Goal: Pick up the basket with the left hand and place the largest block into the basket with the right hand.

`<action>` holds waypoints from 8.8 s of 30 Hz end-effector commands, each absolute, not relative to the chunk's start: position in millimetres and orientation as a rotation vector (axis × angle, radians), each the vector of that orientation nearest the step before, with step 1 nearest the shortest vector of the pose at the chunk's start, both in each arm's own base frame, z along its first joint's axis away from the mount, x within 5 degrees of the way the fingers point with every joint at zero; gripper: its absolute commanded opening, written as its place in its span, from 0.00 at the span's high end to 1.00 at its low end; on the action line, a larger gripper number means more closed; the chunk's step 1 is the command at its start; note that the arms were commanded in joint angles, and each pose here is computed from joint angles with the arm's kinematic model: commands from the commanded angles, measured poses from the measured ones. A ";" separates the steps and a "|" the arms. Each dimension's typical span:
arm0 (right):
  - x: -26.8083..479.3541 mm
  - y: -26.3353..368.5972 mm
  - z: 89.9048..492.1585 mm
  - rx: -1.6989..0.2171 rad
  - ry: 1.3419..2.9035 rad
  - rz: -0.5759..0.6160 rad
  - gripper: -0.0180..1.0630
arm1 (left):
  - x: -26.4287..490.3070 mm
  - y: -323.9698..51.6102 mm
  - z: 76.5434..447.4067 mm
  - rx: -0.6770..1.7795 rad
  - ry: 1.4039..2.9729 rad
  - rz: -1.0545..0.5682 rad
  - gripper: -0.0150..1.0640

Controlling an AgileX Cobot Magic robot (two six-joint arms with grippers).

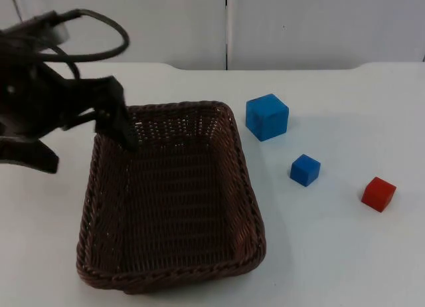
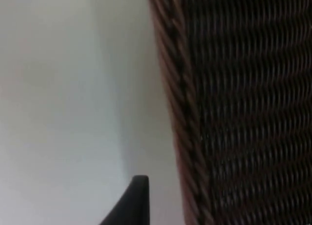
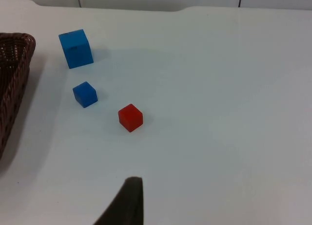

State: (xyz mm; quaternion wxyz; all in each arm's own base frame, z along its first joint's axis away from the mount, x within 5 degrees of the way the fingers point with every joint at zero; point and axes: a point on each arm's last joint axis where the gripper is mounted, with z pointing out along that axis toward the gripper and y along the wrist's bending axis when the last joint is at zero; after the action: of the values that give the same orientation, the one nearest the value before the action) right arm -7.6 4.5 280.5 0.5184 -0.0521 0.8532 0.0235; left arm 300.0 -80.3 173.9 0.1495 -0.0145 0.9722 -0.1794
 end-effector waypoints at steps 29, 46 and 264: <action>-7.8 5.0 280.5 -0.127 2.040 0.057 0.01 | 318.3 -82.9 99.8 -0.175 2.911 -0.443 0.04; -7.8 5.0 280.5 -0.127 2.040 0.057 0.01 | 317.9 -84.1 96.2 -0.212 2.922 -0.464 0.73; 480.4 249.0 127.1 -0.646 2.421 0.196 0.03 | 274.5 -82.6 186.1 0.123 2.901 -0.558 0.99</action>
State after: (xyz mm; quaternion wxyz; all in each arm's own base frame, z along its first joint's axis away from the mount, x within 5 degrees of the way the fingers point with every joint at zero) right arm 477.0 245.4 123.4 0.2839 -0.2406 0.9252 0.0745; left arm 275.3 -82.2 181.9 0.0851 0.0446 0.9785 -0.1827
